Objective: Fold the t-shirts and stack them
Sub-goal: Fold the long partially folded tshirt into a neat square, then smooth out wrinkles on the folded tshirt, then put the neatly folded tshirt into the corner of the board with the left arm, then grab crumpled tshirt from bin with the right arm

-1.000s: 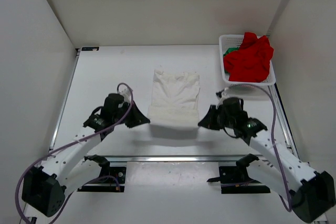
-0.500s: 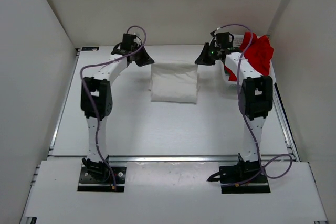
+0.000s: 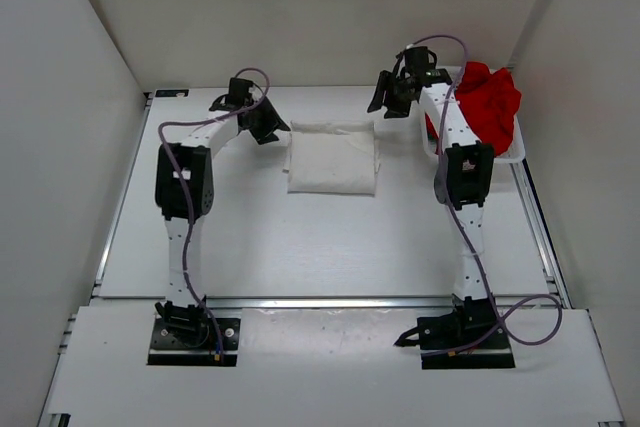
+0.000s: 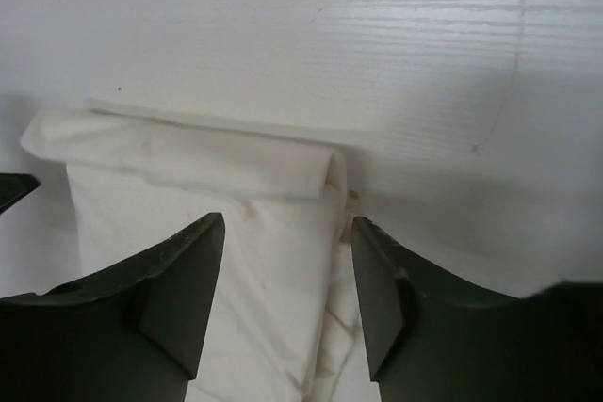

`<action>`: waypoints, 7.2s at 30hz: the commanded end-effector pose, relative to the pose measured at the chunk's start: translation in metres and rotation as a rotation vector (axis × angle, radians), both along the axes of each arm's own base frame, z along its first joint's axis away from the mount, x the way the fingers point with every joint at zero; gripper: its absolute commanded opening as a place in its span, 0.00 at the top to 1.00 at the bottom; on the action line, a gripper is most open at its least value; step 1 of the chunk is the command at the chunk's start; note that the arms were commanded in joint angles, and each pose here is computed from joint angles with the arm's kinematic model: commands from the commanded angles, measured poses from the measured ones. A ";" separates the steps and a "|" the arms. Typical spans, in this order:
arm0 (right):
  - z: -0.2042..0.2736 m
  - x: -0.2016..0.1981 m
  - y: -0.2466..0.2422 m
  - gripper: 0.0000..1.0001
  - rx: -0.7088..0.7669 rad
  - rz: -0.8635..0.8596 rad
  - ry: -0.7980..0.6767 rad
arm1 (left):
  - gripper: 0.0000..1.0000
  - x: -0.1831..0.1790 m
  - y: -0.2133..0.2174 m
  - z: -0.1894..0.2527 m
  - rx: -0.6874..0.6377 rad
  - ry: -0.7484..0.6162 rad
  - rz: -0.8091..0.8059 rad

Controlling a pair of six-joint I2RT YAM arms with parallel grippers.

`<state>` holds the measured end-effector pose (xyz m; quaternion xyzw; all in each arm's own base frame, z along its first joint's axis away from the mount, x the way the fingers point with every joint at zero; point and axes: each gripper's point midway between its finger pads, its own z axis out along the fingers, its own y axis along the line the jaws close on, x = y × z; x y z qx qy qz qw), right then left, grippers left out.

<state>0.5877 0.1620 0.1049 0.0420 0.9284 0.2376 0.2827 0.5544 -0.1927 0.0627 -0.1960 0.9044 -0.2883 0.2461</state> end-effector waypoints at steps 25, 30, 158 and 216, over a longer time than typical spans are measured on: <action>-0.070 -0.263 0.048 1.00 -0.083 0.226 0.095 | 0.50 -0.263 -0.043 -0.030 -0.203 -0.002 -0.187; -0.021 -0.263 0.046 0.98 -0.004 0.215 -0.031 | 0.51 -0.264 -0.048 0.021 -0.230 -0.119 -0.202; 0.124 -0.175 -0.051 1.00 -0.020 -0.177 -0.431 | 0.95 -0.222 -0.029 0.075 0.126 -0.478 -0.127; 0.008 0.014 -0.258 0.61 -0.372 -0.446 -0.087 | 0.82 -0.309 -0.046 0.043 -0.018 -0.472 -0.313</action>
